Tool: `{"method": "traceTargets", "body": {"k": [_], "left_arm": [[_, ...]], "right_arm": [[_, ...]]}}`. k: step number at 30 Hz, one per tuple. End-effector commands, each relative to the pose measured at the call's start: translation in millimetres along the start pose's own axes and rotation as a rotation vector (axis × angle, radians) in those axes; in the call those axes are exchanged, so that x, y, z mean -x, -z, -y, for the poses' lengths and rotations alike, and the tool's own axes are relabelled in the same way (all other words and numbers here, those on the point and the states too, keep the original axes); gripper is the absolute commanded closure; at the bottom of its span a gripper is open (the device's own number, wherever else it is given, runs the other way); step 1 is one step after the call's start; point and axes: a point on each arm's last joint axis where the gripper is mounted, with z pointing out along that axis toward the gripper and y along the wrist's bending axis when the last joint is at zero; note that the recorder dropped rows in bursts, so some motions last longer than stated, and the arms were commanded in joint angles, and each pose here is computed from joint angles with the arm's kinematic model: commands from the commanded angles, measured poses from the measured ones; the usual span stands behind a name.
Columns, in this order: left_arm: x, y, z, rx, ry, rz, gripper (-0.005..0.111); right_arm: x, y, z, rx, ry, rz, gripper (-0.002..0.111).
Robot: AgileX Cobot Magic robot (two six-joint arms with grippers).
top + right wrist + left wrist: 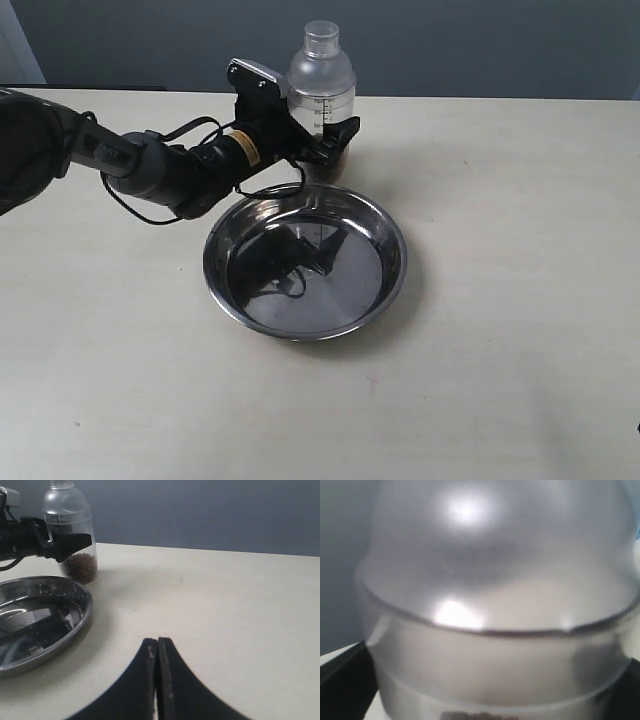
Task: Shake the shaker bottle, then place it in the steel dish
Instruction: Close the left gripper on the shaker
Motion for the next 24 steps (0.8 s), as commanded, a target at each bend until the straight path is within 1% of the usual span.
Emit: {"method": "traceTargets", "body": {"k": [1, 4, 8, 13, 17, 22, 24], "left_arm": [[2.4, -4.5, -1.0, 0.008, 0.026, 0.016, 0.002], [4.3, -6.0, -1.9, 0.014, 0.026, 0.018, 0.002], [1.9, -7.0, -3.8, 0.032, 0.028, -0.022, 0.002], [1.8, -6.9, -4.1, 0.036, 0.030, -0.023, 0.002], [1.2, -6.7, -7.8, 0.077, 0.064, -0.028, 0.002], [1.4, -7.4, -5.3, 0.070, 0.063, -0.024, 0.003], [1.2, -8.1, -3.0, 0.063, 0.058, -0.025, 0.006]], "right_arm": [[0.9, 0.2, -0.1, 0.002, 0.007, 0.016, 0.109], [0.9, 0.2, -0.1, 0.002, 0.007, 0.016, 0.109], [0.9, 0.2, -0.1, 0.002, 0.007, 0.016, 0.109], [0.9, 0.2, -0.1, 0.002, 0.007, 0.016, 0.109], [0.9, 0.2, -0.1, 0.002, 0.007, 0.016, 0.109], [0.9, 0.2, -0.1, 0.002, 0.007, 0.016, 0.109], [0.9, 0.2, -0.1, 0.002, 0.007, 0.016, 0.109]]}}
